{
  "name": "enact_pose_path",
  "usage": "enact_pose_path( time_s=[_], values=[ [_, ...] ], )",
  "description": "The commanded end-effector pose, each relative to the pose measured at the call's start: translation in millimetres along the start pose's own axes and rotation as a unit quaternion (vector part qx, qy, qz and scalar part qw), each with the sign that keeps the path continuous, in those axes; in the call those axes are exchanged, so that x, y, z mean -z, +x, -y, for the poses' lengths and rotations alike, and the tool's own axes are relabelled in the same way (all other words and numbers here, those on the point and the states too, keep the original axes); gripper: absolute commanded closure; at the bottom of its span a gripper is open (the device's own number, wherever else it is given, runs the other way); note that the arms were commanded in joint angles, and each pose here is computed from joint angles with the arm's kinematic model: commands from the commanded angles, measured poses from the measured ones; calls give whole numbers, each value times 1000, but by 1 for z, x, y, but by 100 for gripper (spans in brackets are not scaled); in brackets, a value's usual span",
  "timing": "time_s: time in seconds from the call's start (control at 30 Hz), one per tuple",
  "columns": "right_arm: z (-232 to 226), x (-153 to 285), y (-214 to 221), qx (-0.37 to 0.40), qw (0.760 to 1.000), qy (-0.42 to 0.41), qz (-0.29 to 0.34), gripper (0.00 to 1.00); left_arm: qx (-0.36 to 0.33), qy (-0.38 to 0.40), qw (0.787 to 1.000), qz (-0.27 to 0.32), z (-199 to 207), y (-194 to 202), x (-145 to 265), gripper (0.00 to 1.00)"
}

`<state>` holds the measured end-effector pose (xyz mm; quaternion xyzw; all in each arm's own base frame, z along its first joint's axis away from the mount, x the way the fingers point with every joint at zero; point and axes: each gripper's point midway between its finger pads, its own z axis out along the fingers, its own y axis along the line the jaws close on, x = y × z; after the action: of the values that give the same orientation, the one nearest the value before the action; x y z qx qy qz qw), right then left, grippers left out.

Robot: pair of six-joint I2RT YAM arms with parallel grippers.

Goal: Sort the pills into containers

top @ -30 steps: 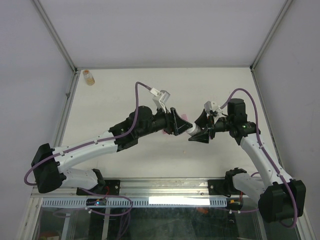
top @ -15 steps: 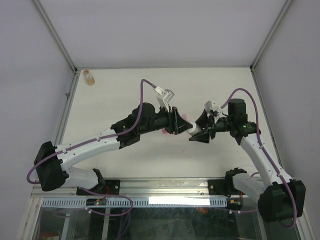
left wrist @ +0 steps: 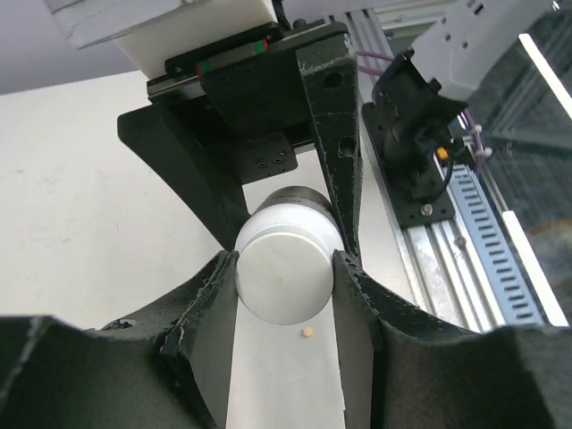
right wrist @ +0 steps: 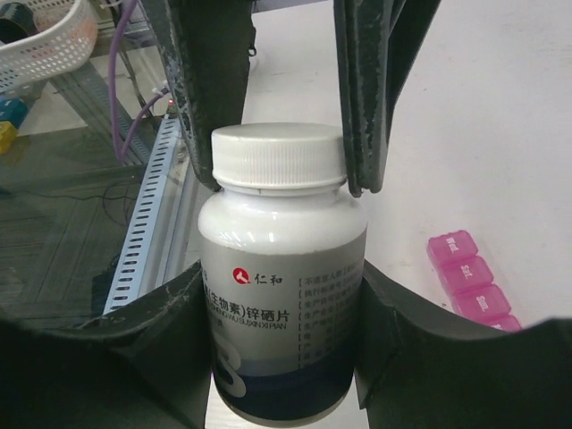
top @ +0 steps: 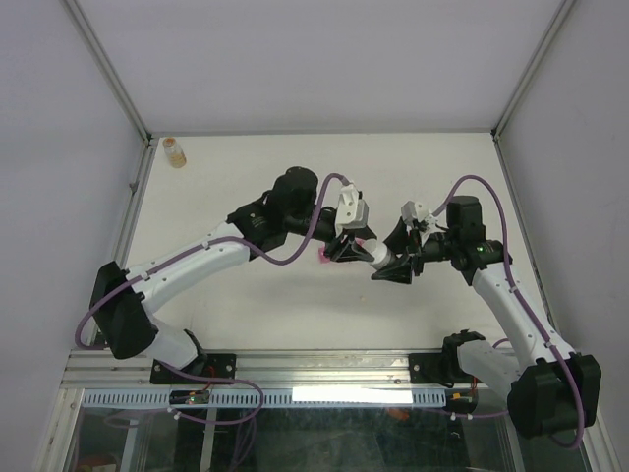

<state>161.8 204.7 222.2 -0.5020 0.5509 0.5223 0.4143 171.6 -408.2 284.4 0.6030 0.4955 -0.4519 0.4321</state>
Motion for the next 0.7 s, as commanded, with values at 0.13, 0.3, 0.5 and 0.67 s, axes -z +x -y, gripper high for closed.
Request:
enact_pose_path(
  time_s=[0.13, 0.3, 0.5, 0.67],
  values=[
    [9, 2, -19, 42, 999, 14, 6, 100, -71, 17, 997, 28, -11, -18, 4, 14],
    [10, 2, -18, 40, 999, 14, 5, 100, -48, -104, 981, 158, -20, -63, 41, 1],
    [11, 2, -18, 40, 999, 15, 5, 100, 171, -188, 937, 238, -20, -65, 79, 1],
    [12, 2, -17, 37, 999, 15, 4, 100, 344, -206, 882, 248, -16, -51, 83, 14]
  ],
)
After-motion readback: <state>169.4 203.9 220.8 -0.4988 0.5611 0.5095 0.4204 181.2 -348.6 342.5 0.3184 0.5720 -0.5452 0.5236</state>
